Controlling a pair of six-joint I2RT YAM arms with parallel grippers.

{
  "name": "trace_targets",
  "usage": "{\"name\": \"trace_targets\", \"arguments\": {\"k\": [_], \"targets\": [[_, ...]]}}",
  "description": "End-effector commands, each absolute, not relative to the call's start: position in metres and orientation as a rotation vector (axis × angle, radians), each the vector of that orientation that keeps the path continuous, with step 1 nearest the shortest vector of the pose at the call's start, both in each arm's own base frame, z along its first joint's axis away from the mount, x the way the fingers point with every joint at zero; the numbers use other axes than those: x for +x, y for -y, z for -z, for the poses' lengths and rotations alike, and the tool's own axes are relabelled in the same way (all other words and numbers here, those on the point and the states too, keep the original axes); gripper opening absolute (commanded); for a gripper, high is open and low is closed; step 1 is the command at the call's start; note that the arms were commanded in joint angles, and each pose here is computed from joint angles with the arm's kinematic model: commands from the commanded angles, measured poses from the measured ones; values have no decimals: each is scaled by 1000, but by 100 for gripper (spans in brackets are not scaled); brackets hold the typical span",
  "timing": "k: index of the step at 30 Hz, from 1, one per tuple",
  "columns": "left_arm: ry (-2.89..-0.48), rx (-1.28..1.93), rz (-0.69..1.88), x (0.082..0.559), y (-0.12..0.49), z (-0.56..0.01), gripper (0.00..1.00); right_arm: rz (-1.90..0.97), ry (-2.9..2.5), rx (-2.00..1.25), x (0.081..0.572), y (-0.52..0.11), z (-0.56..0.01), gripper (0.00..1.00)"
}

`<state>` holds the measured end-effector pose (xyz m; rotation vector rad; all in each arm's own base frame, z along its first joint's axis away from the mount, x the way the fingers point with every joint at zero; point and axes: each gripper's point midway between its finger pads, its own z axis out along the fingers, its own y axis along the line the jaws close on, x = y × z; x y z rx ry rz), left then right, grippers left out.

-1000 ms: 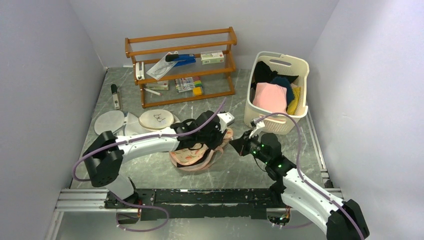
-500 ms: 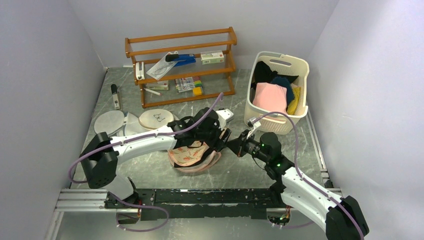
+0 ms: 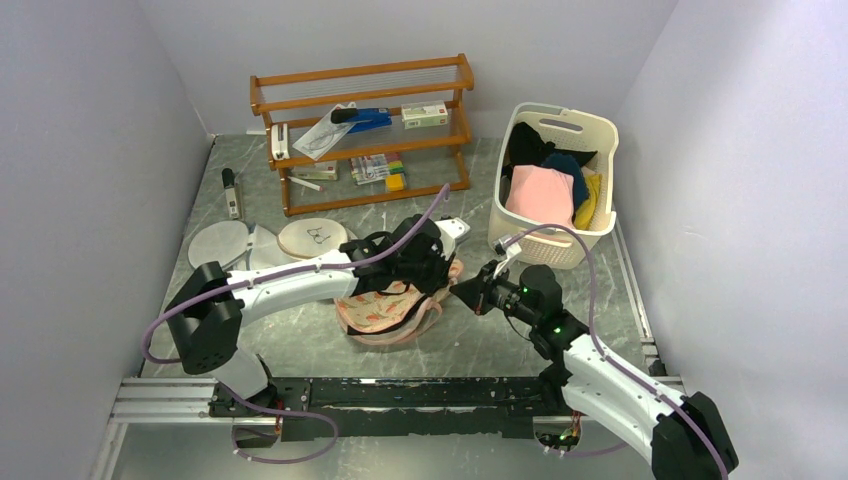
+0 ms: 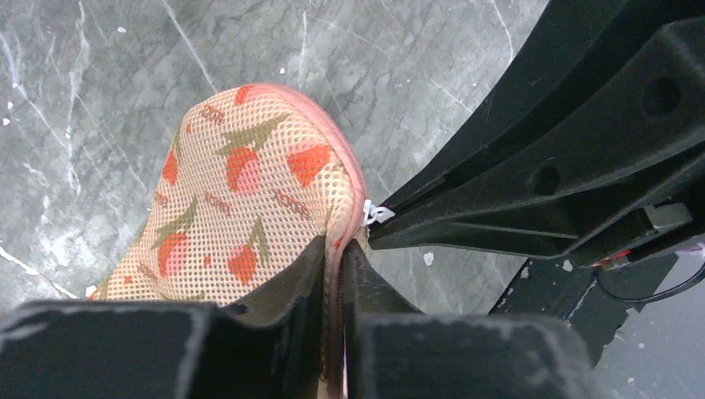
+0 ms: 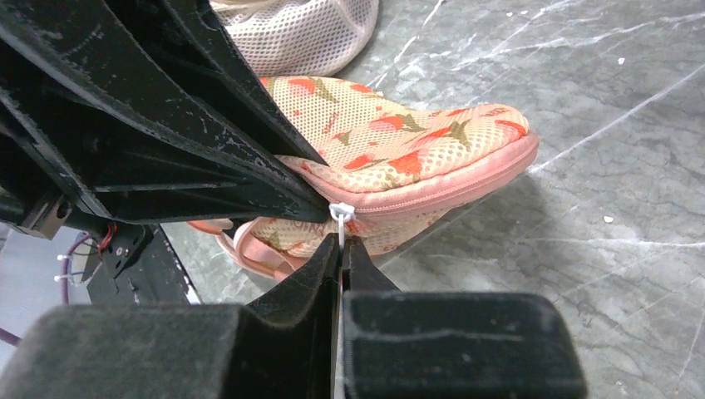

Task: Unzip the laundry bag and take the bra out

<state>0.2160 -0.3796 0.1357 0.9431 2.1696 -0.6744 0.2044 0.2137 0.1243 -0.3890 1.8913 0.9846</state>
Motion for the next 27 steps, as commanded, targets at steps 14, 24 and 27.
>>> {"name": "trace_targets", "arguments": {"k": [14,24,27], "targets": [[-2043,1049,650,208,361,-164,7,-621,-2039,-150,244,-169,-103,0],[-1928,997,740,204,366,-206,7,-649,-2054,-142,257,-182,-91,0],[-1902,972,795,201,373,-213,7,-641,-2056,-103,263,-181,-87,0]]}}
